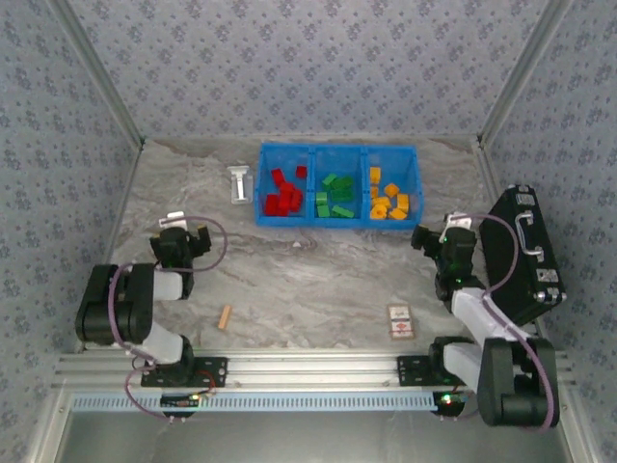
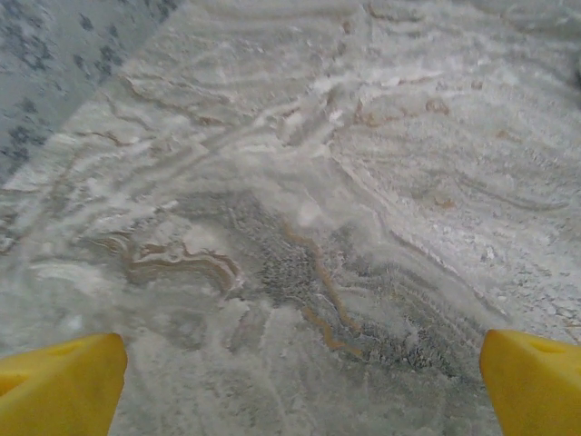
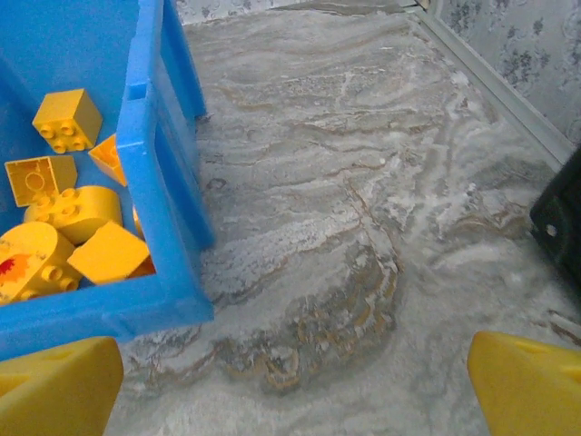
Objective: Sort the legos into containers by color
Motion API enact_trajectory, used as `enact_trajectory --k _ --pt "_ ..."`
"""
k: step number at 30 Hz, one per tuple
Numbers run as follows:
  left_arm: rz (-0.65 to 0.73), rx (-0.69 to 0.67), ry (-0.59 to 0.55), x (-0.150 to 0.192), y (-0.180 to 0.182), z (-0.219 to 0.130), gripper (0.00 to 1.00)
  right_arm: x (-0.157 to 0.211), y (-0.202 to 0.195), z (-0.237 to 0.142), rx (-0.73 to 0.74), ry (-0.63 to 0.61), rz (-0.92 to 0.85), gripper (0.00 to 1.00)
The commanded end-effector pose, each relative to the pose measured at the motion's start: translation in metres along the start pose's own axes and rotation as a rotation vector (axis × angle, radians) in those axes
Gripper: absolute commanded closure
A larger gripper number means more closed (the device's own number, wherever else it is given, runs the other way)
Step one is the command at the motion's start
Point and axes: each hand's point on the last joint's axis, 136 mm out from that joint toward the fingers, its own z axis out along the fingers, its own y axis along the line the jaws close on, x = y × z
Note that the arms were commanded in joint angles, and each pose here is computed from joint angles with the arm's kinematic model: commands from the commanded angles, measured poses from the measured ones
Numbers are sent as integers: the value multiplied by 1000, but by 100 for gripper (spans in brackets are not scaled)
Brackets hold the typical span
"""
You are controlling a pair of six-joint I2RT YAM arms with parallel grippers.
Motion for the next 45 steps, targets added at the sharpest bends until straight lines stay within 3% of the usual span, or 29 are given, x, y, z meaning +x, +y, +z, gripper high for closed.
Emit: enact_trajectory --k 1,5,9,15,19,25,45 --pt "-3 64 -98 -35 -16 3 0 -21 7 18 -28 -78 -16 1" --pt "3 84 -119 -37 -19 2 0 -6 18 53 -53 85 -72 1" --pt "2 94 -82 -36 -19 7 0 -5 39 75 -105 162 -206 1" --pt "1 94 -83 -36 -20 7 0 6 47 105 -126 289 -273 1" --pt "1 94 -82 -36 -20 7 0 0 53 90 -141 191 -299 1" --pt "2 93 -84 -36 -19 6 0 -7 21 62 -130 -28 -135 1" --pt "2 94 -84 -36 -20 7 0 2 28 63 -111 -47 -190 1"
